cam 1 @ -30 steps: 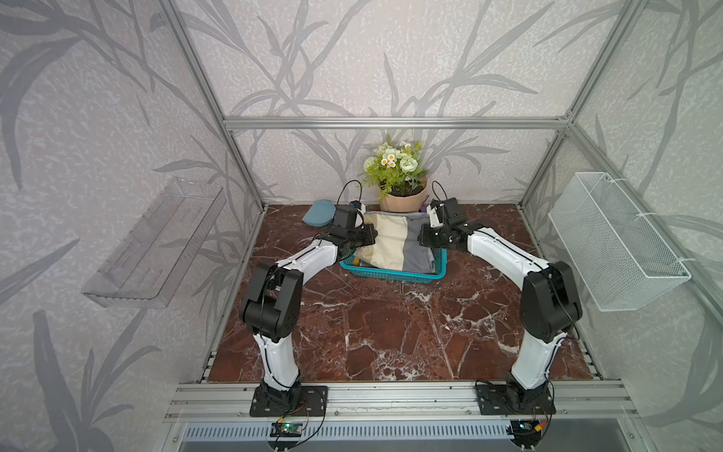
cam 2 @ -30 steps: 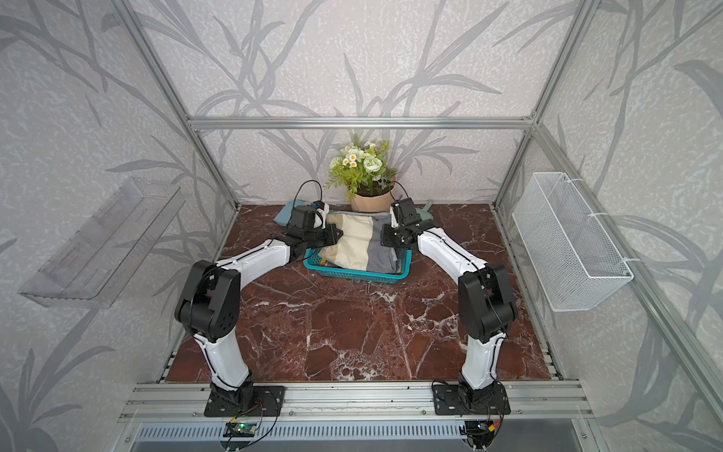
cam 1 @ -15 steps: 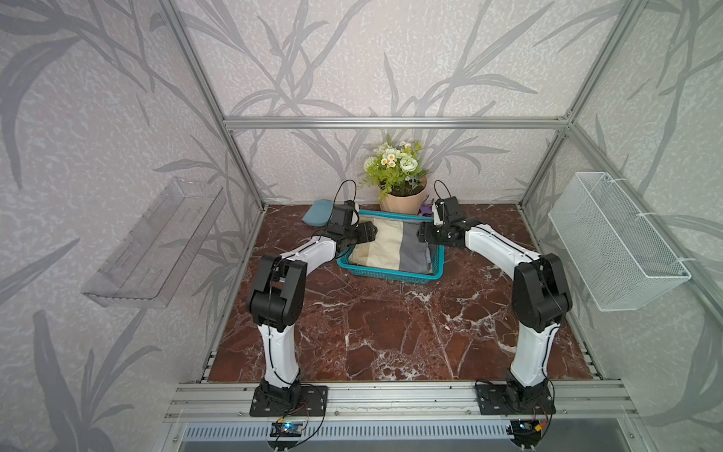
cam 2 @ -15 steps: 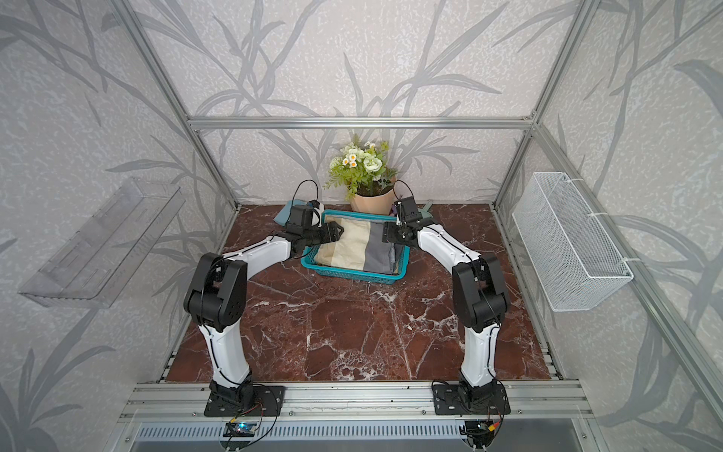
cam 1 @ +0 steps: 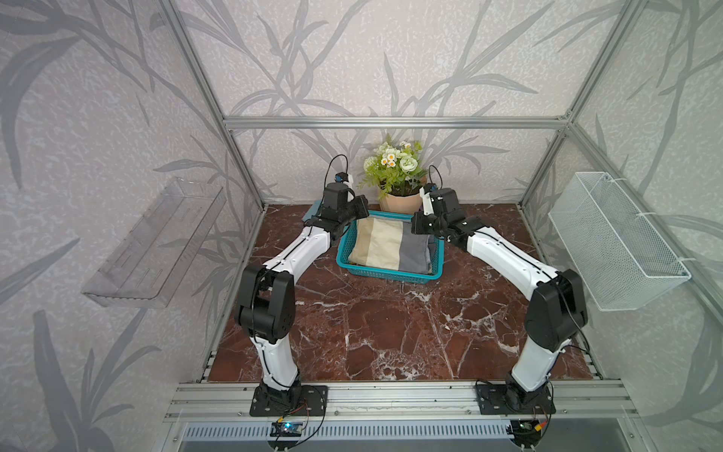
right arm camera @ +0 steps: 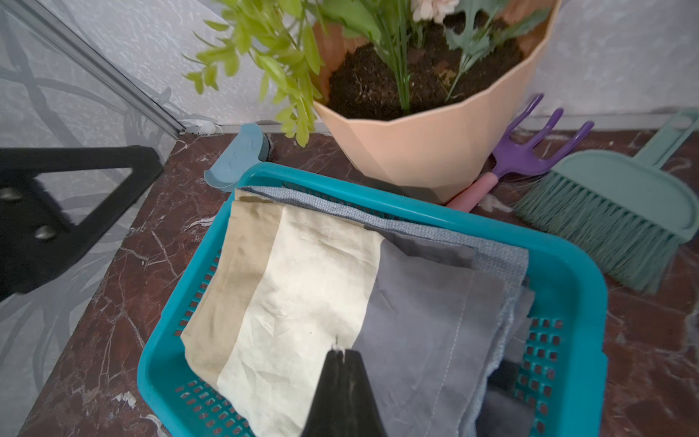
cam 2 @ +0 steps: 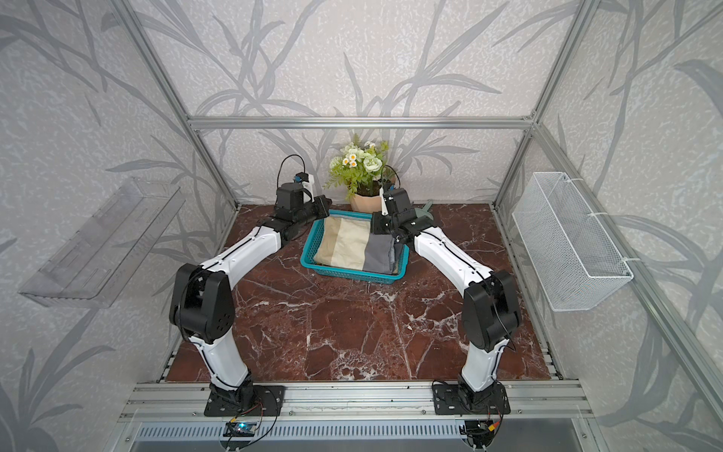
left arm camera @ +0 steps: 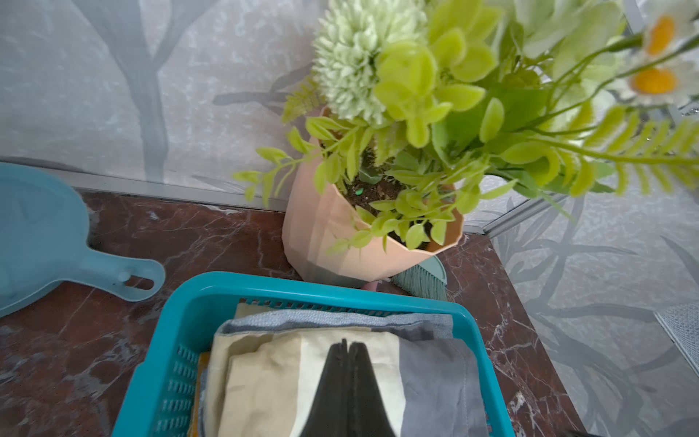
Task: Put the folded pillowcase in the basket
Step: Place the pillowcase in the basket.
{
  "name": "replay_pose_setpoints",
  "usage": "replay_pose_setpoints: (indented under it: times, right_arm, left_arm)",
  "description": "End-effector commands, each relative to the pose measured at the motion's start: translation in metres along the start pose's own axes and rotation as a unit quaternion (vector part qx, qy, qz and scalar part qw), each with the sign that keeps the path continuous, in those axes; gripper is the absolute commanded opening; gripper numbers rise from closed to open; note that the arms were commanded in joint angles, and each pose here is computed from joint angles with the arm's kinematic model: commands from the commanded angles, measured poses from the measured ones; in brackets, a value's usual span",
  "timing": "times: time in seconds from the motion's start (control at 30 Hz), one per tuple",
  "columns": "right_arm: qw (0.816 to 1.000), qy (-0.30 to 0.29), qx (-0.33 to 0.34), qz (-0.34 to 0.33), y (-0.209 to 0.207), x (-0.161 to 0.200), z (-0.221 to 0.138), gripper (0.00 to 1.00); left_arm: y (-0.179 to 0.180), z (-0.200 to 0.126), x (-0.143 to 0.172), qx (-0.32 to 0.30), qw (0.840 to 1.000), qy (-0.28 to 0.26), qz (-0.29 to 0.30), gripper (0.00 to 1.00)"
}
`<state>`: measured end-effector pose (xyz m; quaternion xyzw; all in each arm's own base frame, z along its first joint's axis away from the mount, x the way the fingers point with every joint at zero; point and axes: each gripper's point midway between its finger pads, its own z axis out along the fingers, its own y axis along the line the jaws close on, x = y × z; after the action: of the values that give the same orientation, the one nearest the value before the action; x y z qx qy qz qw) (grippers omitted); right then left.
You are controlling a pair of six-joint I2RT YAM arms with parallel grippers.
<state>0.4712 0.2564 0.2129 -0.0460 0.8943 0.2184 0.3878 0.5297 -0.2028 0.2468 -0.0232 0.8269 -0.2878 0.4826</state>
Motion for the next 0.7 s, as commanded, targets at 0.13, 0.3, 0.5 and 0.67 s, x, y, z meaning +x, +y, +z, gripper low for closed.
replay_pose_setpoints:
  times: [0.13, 0.3, 0.5, 0.67]
  right_arm:
    - [0.992, 0.098, 0.068, 0.029, -0.043, 0.057, 0.060, 0.00]
    - [0.979, 0.157, 0.117, 0.055, -0.080, 0.100, 0.072, 0.00]
    - [0.974, 0.173, 0.135, 0.054, -0.095, 0.121, 0.069, 0.00]
    - [0.980, 0.154, 0.115, 0.043, -0.083, 0.103, 0.059, 0.21]
  left_arm:
    - [0.028, 0.030, 0.074, -0.026, 0.998, 0.064, -0.008, 0.00]
    - [0.071, 0.035, 0.122, -0.082, 0.992, 0.098, -0.001, 0.00]
    - [0.107, 0.036, 0.144, -0.130, 0.984, 0.118, -0.005, 0.00]
    - [0.097, 0.029, 0.123, -0.120, 0.987, 0.105, -0.001, 0.00]
